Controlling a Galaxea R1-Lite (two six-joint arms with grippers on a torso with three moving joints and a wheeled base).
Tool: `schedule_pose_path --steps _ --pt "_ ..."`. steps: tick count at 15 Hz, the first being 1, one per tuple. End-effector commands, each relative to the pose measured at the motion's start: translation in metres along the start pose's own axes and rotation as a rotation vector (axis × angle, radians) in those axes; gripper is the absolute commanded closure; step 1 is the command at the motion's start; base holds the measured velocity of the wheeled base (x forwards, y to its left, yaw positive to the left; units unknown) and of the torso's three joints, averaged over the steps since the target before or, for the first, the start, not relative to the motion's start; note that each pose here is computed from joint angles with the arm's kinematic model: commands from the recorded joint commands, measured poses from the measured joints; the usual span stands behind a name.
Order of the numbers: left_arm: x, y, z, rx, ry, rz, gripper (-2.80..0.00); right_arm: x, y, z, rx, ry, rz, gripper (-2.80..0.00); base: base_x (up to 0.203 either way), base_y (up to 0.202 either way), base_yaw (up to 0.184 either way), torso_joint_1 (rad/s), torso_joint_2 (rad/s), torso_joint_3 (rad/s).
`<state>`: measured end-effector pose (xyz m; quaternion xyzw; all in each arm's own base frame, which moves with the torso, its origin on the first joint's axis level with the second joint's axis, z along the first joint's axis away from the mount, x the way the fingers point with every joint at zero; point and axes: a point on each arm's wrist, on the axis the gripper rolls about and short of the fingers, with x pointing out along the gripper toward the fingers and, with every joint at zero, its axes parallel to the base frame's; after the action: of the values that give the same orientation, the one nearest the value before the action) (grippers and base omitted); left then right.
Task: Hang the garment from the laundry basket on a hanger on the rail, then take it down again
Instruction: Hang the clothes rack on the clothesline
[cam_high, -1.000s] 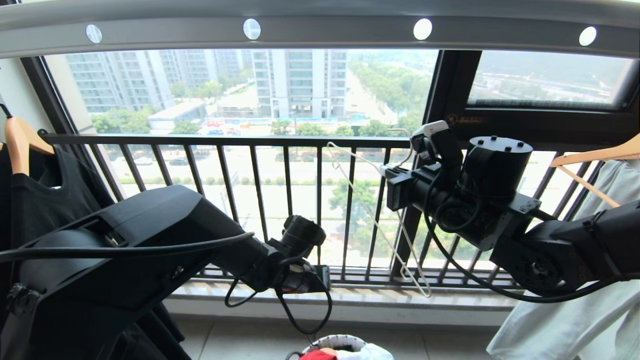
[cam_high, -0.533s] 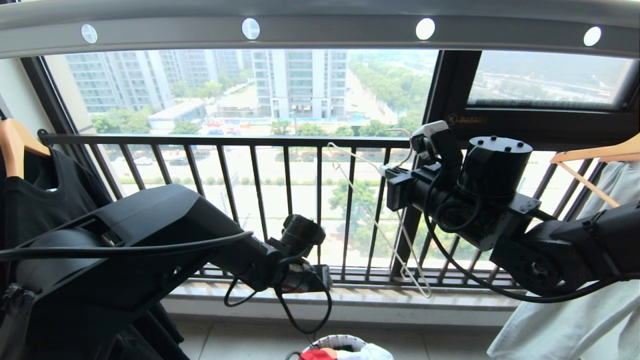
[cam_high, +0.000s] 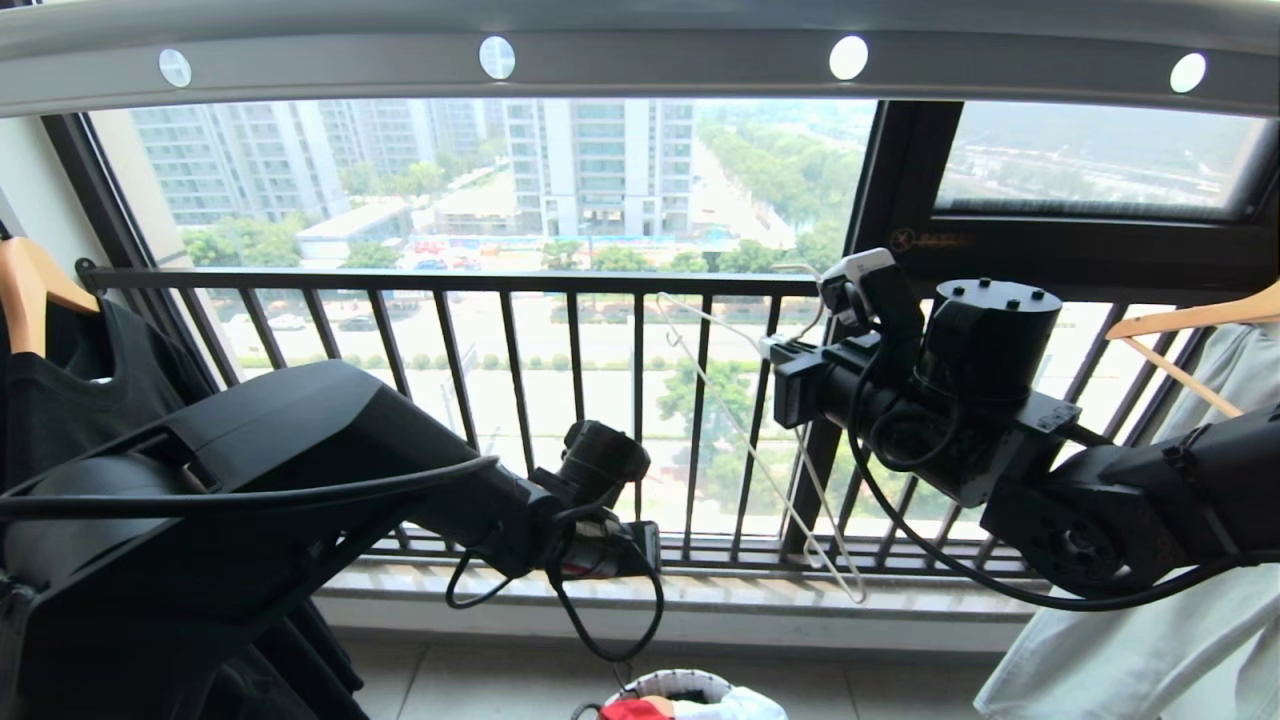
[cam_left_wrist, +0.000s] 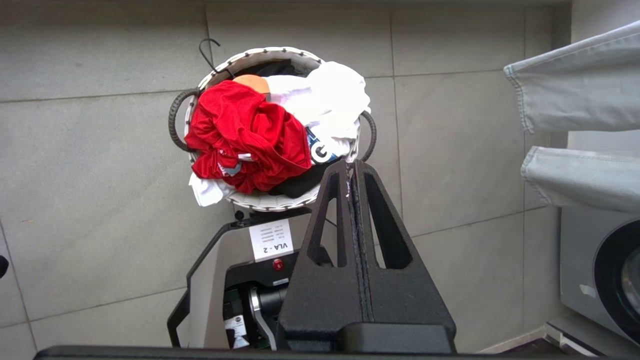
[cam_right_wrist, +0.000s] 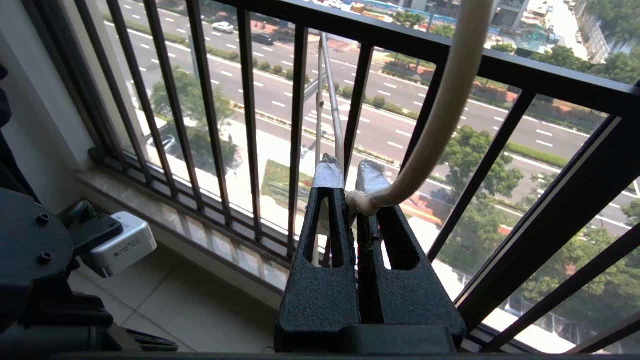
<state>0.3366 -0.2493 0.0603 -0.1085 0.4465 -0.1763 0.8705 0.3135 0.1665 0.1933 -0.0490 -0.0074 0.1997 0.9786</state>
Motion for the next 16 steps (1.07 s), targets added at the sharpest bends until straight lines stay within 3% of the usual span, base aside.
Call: schedule_pose_path --steps 1,4,9,12,16 --pt "-0.012 -0.005 0.007 -0.003 -0.03 -0.019 0.0 -0.006 0.002 -0.003 -0.003 0.013 0.007 0.0 0.0 0.0 0.0 0.0 0.0 0.0" --pt "-0.053 -0.014 0.024 -0.007 -0.092 -0.057 0.0 -0.028 0.013 0.005 -0.009 0.001 0.044 0.0 0.0 0.0 0.0 0.0 0.0 0.0" --pt "-0.13 -0.025 0.042 -0.006 -0.201 -0.123 0.0 -0.073 0.011 0.018 -0.035 -0.015 0.035 0.0 0.0 0.0 0.0 0.0 0.0 0.0" --pt "-0.172 -0.029 0.041 0.004 -0.218 -0.143 0.0 -0.1 0.008 0.04 -0.099 -0.029 0.025 0.0 0.0 0.0 0.0 0.0 0.0 0.0" --pt "-0.193 -0.034 0.039 0.018 -0.242 -0.167 0.0 -0.126 0.01 0.081 -0.147 -0.059 0.014 0.0 0.0 0.0 0.0 0.0 0.0 0.0"
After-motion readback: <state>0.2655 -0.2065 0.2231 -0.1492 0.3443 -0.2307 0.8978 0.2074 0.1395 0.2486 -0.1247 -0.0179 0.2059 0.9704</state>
